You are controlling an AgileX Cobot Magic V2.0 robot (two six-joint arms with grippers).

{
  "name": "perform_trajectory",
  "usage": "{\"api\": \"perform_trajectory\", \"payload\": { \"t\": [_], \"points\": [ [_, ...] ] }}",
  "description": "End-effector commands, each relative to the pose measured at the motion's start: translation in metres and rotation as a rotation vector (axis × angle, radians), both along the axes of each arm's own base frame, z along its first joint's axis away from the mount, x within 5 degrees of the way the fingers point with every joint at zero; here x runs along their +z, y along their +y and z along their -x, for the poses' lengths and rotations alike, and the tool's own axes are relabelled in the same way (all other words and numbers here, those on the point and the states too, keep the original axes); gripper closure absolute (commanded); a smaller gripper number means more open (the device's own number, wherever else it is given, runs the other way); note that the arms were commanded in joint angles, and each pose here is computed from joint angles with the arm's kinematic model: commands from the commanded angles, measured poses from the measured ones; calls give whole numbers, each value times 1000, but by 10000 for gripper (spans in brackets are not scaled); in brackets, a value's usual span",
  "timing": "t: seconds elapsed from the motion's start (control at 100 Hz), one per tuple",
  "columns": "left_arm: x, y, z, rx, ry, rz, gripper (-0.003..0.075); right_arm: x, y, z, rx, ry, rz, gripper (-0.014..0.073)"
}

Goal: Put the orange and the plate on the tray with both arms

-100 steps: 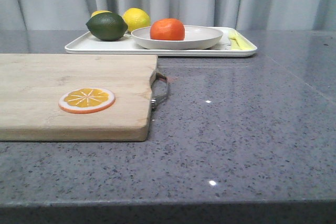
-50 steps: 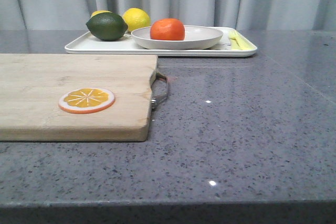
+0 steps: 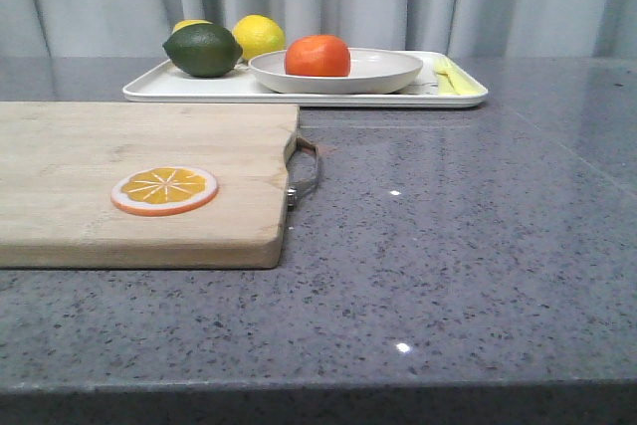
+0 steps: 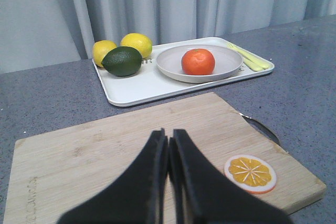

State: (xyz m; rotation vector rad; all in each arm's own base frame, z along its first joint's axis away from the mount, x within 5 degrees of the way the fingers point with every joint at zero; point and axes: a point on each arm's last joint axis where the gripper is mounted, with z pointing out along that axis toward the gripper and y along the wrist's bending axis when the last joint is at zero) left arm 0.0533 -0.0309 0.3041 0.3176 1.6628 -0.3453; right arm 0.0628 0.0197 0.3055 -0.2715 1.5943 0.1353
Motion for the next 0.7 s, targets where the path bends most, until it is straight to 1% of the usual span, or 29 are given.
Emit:
{"api": "perform_trajectory", "payload": {
  "t": [0.0, 0.39, 0.45, 0.6, 0.69],
  "points": [
    [15, 2, 0, 29, -67, 54, 740, 14, -3, 0, -33, -89, -12, 696],
    [15, 2, 0, 29, -67, 54, 740, 14, -3, 0, -33, -89, -12, 696],
    [13, 4, -1, 49, -90, 52, 740, 14, -3, 0, -33, -89, -12, 696],
    [0, 8, -3, 98, -131, 52, 740, 14, -3, 0, -33, -89, -12, 696],
    [-13, 12, -2, 131, -159, 2, 740, 14, -3, 0, -33, -89, -12, 696]
  ]
}}
